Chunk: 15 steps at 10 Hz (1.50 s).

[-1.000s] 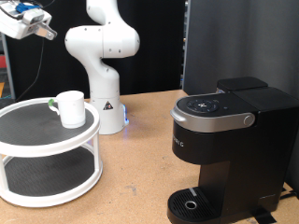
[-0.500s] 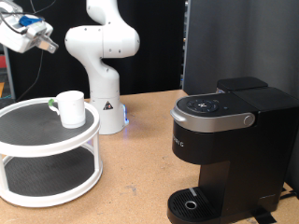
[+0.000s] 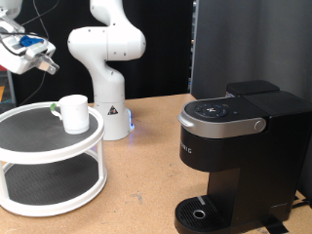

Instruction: Make a cup of coffee with the keurig machine

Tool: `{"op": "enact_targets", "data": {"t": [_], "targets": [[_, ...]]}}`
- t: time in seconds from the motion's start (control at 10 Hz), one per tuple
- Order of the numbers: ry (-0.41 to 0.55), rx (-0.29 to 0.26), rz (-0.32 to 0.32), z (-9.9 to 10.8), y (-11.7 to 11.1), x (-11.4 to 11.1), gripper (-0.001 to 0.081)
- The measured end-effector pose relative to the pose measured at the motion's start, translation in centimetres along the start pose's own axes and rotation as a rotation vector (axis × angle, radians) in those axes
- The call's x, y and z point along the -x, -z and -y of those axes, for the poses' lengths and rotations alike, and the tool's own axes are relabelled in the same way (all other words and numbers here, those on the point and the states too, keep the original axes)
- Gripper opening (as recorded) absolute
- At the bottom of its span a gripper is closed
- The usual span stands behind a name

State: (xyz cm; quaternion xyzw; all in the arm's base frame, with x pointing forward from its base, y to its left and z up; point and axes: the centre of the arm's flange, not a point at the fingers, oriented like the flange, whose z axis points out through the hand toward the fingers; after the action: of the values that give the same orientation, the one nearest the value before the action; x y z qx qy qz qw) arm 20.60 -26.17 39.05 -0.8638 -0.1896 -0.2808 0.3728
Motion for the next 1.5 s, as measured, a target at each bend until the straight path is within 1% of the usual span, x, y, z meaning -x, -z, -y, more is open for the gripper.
{"op": "enact_targets", "data": {"t": [0.4, 0.5, 0.6, 0.7, 0.8, 0.9, 1.0, 1.1, 1.2, 1.3, 1.4, 1.5], "targets": [[0.003, 0.041, 0.011, -1.8, -2.1, 2.0, 0.0007], [0.0, 0.047, 0.016, -2.2, -2.6, 2.5, 0.0122], [-0.002, 0.052, 0.02, -2.4, -2.9, 2.9, 0.0122], [-0.003, 0.057, 0.022, -2.7, -3.2, 3.2, 0.0323], [-0.001, 0.063, 0.019, -2.9, -3.4, 3.5, 0.0323], [0.005, 0.073, 0.007, -3.1, -3.5, 3.7, 0.0455], [0.013, 0.078, -0.009, -3.1, -3.6, 3.9, 0.0455], [0.02, 0.079, -0.024, -3.2, -3.6, 4.2, 0.064], [0.025, 0.081, -0.034, -3.3, -3.6, 4.5, 0.0751], [0.028, 0.089, -0.037, -3.3, -3.7, 4.7, 0.0751], [0.026, 0.097, -0.036, -3.5, -4.0, 4.9, 0.0798], [0.021, 0.102, -0.031, -3.6, -4.4, 5.1, 0.0805]]}}
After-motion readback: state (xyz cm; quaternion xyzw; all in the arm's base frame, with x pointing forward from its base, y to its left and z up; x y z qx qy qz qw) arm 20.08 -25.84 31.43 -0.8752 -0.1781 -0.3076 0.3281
